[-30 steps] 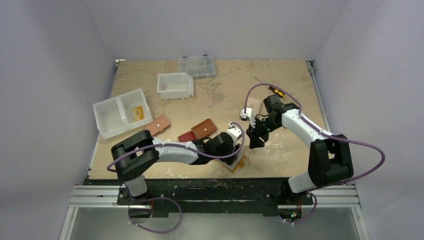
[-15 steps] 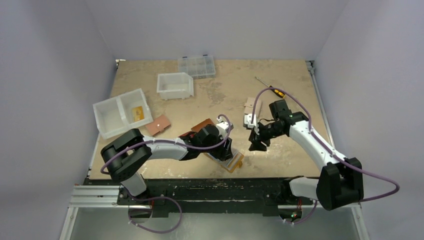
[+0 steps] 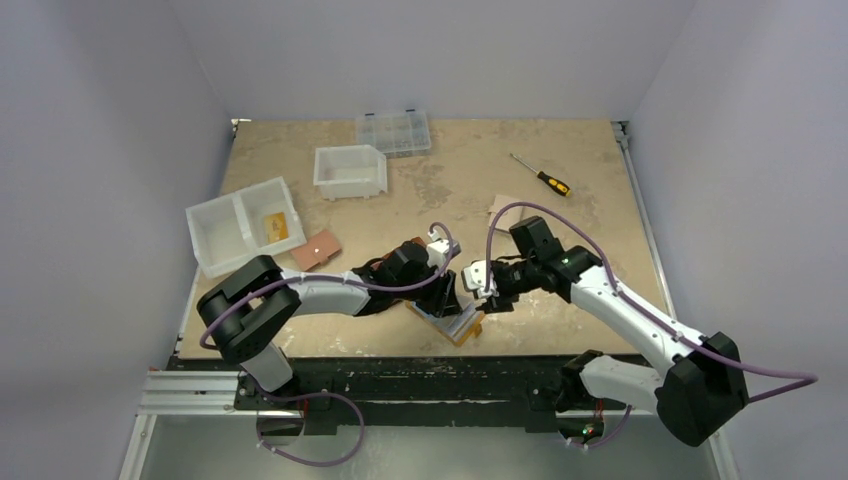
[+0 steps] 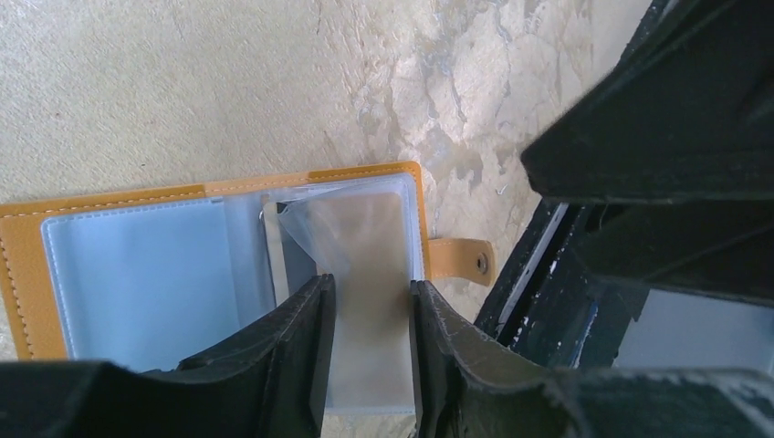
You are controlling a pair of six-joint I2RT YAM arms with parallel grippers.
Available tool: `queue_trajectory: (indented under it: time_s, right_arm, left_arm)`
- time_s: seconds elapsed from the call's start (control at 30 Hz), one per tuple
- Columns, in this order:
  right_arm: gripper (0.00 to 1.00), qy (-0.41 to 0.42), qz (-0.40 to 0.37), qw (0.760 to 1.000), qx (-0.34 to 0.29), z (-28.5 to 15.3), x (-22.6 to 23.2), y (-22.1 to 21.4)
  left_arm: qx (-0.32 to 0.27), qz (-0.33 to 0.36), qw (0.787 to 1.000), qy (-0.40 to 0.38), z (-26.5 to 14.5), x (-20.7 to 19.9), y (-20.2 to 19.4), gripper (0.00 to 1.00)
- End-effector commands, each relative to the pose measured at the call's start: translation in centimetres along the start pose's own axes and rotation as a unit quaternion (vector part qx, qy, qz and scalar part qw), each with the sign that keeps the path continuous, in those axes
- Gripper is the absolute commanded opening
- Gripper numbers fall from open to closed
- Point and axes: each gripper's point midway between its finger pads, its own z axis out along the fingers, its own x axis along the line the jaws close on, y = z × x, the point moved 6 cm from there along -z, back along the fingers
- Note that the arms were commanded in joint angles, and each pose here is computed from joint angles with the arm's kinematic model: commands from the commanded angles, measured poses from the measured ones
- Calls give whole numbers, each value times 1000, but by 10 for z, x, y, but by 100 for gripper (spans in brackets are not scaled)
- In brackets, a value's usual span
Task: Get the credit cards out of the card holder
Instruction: Remove the credit card from the card holder.
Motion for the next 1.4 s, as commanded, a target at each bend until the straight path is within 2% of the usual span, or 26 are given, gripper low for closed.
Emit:
queue_trajectory:
  time_s: [0.0, 0.3, 0.53, 0.7, 1.07, 1.37]
  right_arm:
    - [57, -36, -68, 997, 14, 4, -18, 0]
    - [50, 2, -130, 991, 32, 27, 0, -18]
    - [39, -27, -136, 989, 42, 31, -10, -14]
    - [40, -46, -138, 988, 59, 36, -14, -15]
    - [42, -24, -166, 984, 67, 40, -4, -12]
    - [51, -6, -173, 982, 69, 40, 3, -15]
  left_arm:
    - [-8, -5, 1000, -30, -9, -3, 6, 33]
    - [1, -17, 999, -46, -8, 5, 6, 33]
    - [2, -23, 998, -58, -7, 6, 6, 33]
    - [8, -27, 998, -64, -5, 6, 4, 33]
    - [7, -31, 997, -66, -6, 5, 4, 33]
    - [6, -31, 998, -63, -7, 5, 6, 33]
